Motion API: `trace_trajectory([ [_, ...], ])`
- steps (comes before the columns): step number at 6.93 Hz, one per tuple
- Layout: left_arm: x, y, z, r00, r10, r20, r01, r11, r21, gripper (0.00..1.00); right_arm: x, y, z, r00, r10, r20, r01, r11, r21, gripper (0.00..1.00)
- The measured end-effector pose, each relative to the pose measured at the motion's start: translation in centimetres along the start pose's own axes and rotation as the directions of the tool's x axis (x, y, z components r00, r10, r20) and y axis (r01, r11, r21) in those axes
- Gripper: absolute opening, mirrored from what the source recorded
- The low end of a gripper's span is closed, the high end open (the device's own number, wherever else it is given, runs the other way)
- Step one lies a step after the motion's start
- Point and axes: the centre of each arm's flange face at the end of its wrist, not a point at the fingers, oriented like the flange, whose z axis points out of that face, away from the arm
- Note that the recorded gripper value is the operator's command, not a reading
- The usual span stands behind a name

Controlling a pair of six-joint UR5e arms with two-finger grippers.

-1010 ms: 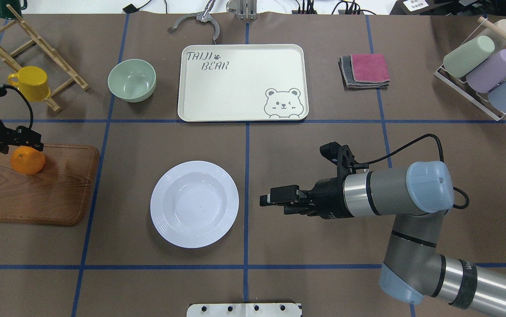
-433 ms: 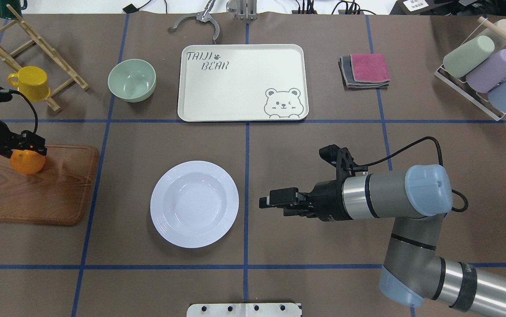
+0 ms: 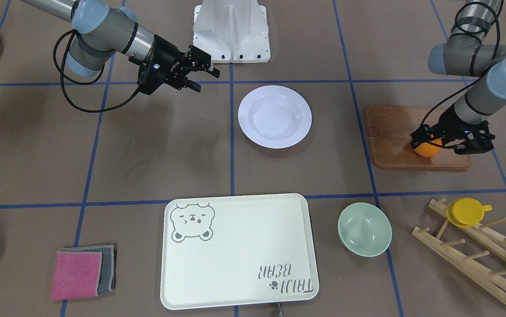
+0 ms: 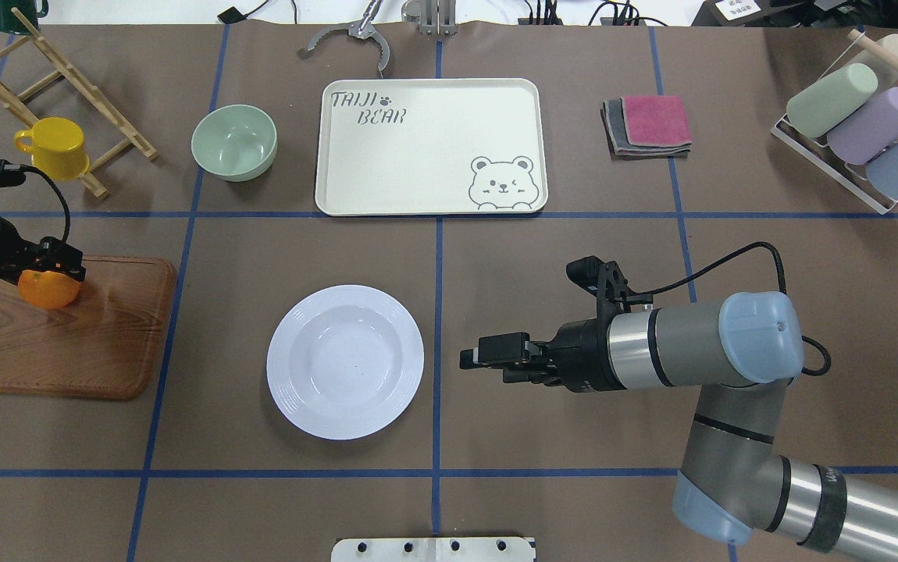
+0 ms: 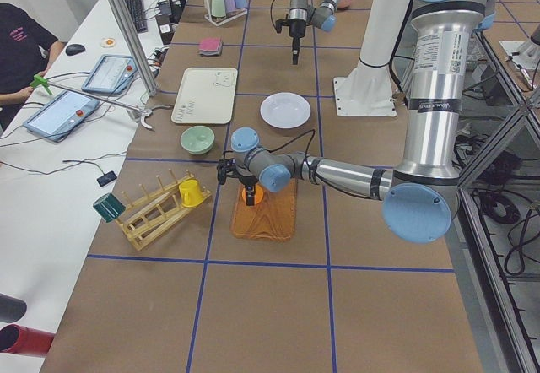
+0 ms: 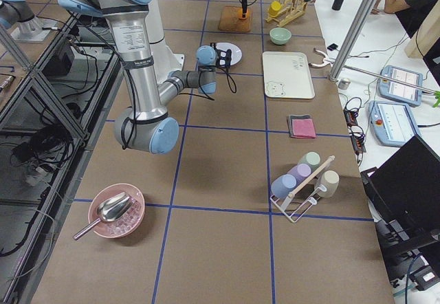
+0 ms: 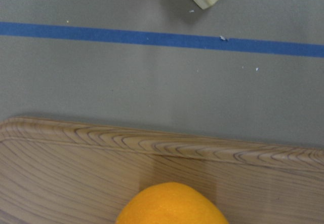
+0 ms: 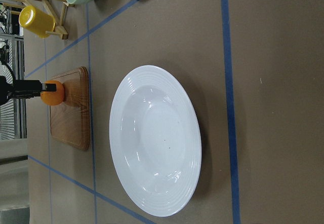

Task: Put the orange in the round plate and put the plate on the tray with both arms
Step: 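Grasp the orange on the wooden board with the left gripper, then carry the orange onto the plate with the left gripper while the right reaches the rim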

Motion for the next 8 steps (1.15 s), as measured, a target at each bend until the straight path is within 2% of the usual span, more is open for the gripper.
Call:
trace_trajectory([
  [2, 1.0, 0.2, -0.6, 1.0, 0.006, -0.013, -0.006, 1.0, 0.002, 0.69, -0.6, 0.4, 1.6, 1.0, 0.001, 0.009, -0.001, 1.0, 0.016, 0.91],
  [4, 4.8, -0.1, -3.2, 0.999, -0.015, -0.039, 0.016, 1.0, 0.011, 0.69, -1.5, 0.5, 3.8, 1.0, -0.002, 0.026, 0.001, 0.999, 0.054, 0.91],
  [6, 11.7, -0.9, -5.1, 0.992, -0.078, -0.098, 0.081, 0.996, 0.022, 0.69, -0.1, 0.1, 6.1, 0.997, -0.015, 0.082, 0.006, 0.994, 0.11, 0.91],
  [8, 19.2, -0.3, -5.3, 0.981, -0.121, -0.149, 0.123, 0.992, 0.004, 0.69, 0.8, -0.4, 7.5, 0.995, -0.018, 0.098, 0.004, 0.99, 0.138, 0.9],
])
